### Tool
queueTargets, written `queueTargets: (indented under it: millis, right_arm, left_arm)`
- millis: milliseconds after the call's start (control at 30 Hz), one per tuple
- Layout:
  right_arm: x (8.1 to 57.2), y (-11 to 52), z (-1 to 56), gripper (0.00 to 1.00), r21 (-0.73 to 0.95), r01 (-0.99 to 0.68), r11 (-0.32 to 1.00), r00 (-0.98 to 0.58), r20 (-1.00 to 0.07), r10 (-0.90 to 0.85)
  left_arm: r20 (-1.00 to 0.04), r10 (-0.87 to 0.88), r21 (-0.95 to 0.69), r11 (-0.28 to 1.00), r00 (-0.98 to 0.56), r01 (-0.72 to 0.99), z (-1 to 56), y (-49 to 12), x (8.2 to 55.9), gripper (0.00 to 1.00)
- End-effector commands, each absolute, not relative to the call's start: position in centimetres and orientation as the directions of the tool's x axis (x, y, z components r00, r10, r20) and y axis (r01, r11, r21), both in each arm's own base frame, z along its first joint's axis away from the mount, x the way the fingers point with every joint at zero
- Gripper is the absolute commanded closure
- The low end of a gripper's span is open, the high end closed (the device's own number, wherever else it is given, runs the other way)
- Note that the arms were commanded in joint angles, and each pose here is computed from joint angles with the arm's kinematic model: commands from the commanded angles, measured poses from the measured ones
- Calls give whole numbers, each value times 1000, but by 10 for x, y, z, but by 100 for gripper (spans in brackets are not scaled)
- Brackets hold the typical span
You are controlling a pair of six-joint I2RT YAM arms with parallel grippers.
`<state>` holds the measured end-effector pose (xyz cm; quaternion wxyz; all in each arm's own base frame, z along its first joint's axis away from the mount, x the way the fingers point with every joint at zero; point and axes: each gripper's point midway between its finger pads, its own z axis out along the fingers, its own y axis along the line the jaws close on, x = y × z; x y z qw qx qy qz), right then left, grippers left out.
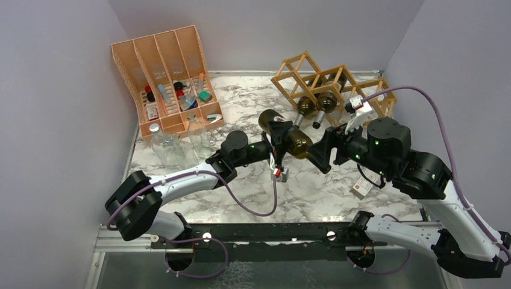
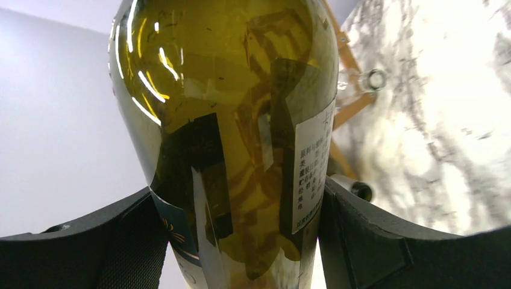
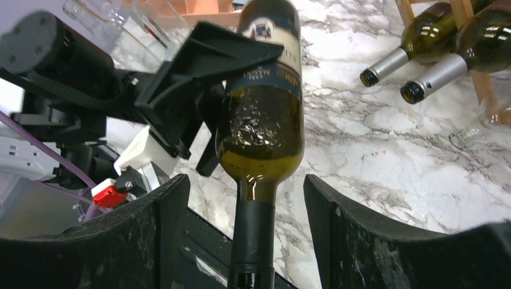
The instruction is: Put the wine bottle on the wine rack
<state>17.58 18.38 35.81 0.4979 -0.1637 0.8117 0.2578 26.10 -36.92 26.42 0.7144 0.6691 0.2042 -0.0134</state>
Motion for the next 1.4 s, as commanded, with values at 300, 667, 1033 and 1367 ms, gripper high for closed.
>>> queueTargets:
  millis: [300, 667, 1033, 1367]
  right_arm:
    - [158, 185, 295, 28, 240, -533, 812, -588, -794, -151]
    - [166, 202, 254, 33, 255, -502, 826, -648, -744, -165]
    - [174, 209, 234, 46, 259, -482, 837, -661, -734, -154]
    - [187, 200, 238, 99, 227, -415, 881, -642, -759, -106]
  left_arm:
    - [243, 244, 961, 72, 939, -267, 372, -368, 250, 100]
    - [291, 235, 953, 17, 928, -303, 370, -374, 253, 100]
    - [283, 227, 956, 16, 932, -294, 370, -372, 250, 100]
    - [215, 255, 972, 34, 943, -231, 370, -366, 253, 90]
